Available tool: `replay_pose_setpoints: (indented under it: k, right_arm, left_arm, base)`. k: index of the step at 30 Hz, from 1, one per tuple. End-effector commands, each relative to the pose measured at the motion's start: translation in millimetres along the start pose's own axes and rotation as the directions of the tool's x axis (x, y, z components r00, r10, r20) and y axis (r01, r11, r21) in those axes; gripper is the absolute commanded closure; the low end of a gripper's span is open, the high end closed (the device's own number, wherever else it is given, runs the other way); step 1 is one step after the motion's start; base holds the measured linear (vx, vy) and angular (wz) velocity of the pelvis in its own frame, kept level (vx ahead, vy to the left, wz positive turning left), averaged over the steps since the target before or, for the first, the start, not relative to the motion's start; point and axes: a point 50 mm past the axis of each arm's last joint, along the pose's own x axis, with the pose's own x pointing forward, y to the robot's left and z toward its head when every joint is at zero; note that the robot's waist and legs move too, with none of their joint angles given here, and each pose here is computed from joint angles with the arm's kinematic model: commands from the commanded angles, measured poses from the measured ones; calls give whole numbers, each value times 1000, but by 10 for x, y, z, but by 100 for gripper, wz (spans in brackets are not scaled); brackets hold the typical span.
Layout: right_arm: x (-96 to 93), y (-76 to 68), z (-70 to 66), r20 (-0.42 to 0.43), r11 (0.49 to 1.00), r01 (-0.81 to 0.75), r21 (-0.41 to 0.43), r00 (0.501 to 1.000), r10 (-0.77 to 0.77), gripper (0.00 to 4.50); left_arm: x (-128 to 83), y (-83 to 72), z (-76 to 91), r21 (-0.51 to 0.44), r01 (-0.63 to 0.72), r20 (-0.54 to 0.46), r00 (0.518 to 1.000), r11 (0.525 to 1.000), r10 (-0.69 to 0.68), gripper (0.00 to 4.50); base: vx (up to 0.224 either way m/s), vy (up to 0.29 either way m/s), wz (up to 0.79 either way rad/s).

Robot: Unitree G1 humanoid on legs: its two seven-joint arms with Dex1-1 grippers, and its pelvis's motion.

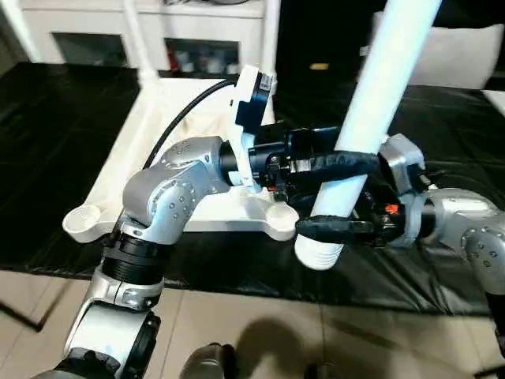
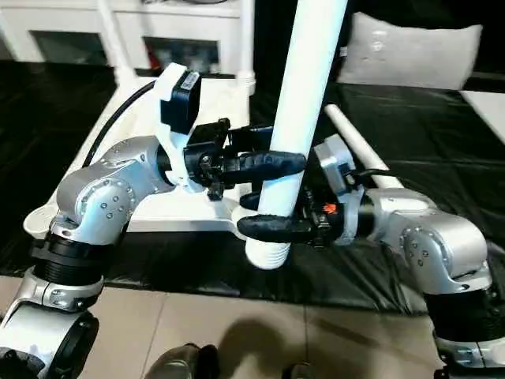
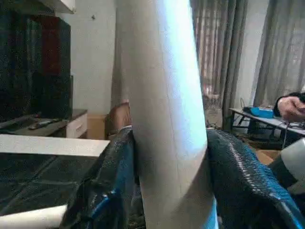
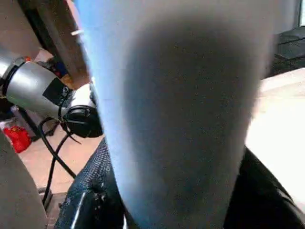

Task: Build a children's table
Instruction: Pick table leg

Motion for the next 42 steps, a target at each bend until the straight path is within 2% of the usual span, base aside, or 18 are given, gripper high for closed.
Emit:
replay_pose_setpoints:
  k: [1, 7, 13, 16, 19, 20, 21, 22, 25, 29, 32, 36, 37, 38, 39, 40, 41, 42]
  right_arm:
    - [41, -31, 2, -15, 999, 27, -21, 1000, -27, 250]
    - [142, -226, -87, -19, 980, 198, -10, 980, -198, 255]
    - [244, -307, -159, -22, 963, 269, -23, 963, -269, 255]
    - [273, -339, -175, 26, 949, 314, -13, 949, -314, 255]
    - [274, -346, -177, 69, 942, 334, 21, 940, -335, 255]
    - [278, -341, -175, 94, 941, 335, 38, 937, -337, 255]
    - [277, -340, -175, 98, 941, 336, 41, 936, -339, 255]
    - [266, -333, -178, 118, 937, 342, 71, 930, -348, 255]
    - [236, -311, -190, 138, 929, 350, 121, 921, -364, 255]
    - [187, -278, -176, 160, 920, 372, 120, 908, -388, 257]
    - [9, -255, -103, 214, 864, 486, 131, 837, -504, 257]
    - [-241, -208, -54, 224, 725, 680, 107, 694, -684, 257]
    - [-241, -208, -54, 224, 725, 680, 107, 694, -684, 257]
    - [-328, -206, -80, 210, 653, 750, 107, 625, -752, 257]
    - [-357, -207, -93, 206, 627, 771, 113, 599, -773, 257]
    - [-403, -209, -117, 210, 574, 806, 145, 542, -814, 257]
    - [-404, -209, -117, 213, 570, 808, 151, 537, -817, 257]
    - [-405, -214, -112, 234, 535, 821, 199, 490, -840, 257]
  left_arm:
    - [121, -81, -17, 29, 55, -51, 997, 998, -54, 190]
    - [261, -136, -70, 63, 53, -67, 997, 997, -49, 148]
    - [379, -184, -60, 77, 49, -20, 999, 996, -48, 103]
    - [378, -165, 27, -2, 9, 133, 991, 1000, -9, 69]
    - [341, -126, 97, -87, -17, 269, 962, 996, 39, 67]
    - [315, -114, 133, -132, -17, 344, 937, 991, 62, 67]
    - [310, -111, 139, -138, -20, 356, 932, 990, 68, 67]
    - [275, -89, 171, -193, -32, 438, 891, 981, 115, 67]
    - [221, -51, 192, -275, -45, 525, 829, 960, 190, 67]
    - [150, 1, 200, -336, -80, 573, 774, 938, 271, 67]
    - [12, 35, 192, -352, -197, 561, 738, 915, 375, 67]
    - [-225, 21, 79, -318, -430, 449, 716, 845, 534, 67]
    - [-225, 21, 79, -318, -430, 449, 716, 845, 534, 67]
    - [-317, 13, 19, -315, -521, 405, 683, 794, 608, 67]
    - [-353, 10, -1, -310, -554, 393, 666, 773, 634, 67]
    - [-444, -5, -53, -307, -625, 371, 616, 718, 695, 67]
    - [-453, -7, -58, -307, -632, 369, 611, 712, 701, 67]
    - [-537, -14, -102, -296, -697, 342, 562, 653, 754, 67]
  base:
    - [-128, 11, 17]
    - [-79, -62, 14]
    - [-18, 18, -3]
    - [-31, 23, 0]
    - [-11, 38, -5]
    - [0, 0, 0]
    - [0, 0, 0]
    - [0, 0, 0]
    - [0, 0, 0]
    - [0, 0, 0]
    - [0, 0, 0]
    - [31, 2, -3]
    - [70, 3, -4]
    - [74, -2, -3]
    - [74, -2, -3]
    - [75, -4, -4]
    - [72, -3, -4]
    - [72, -3, -4]
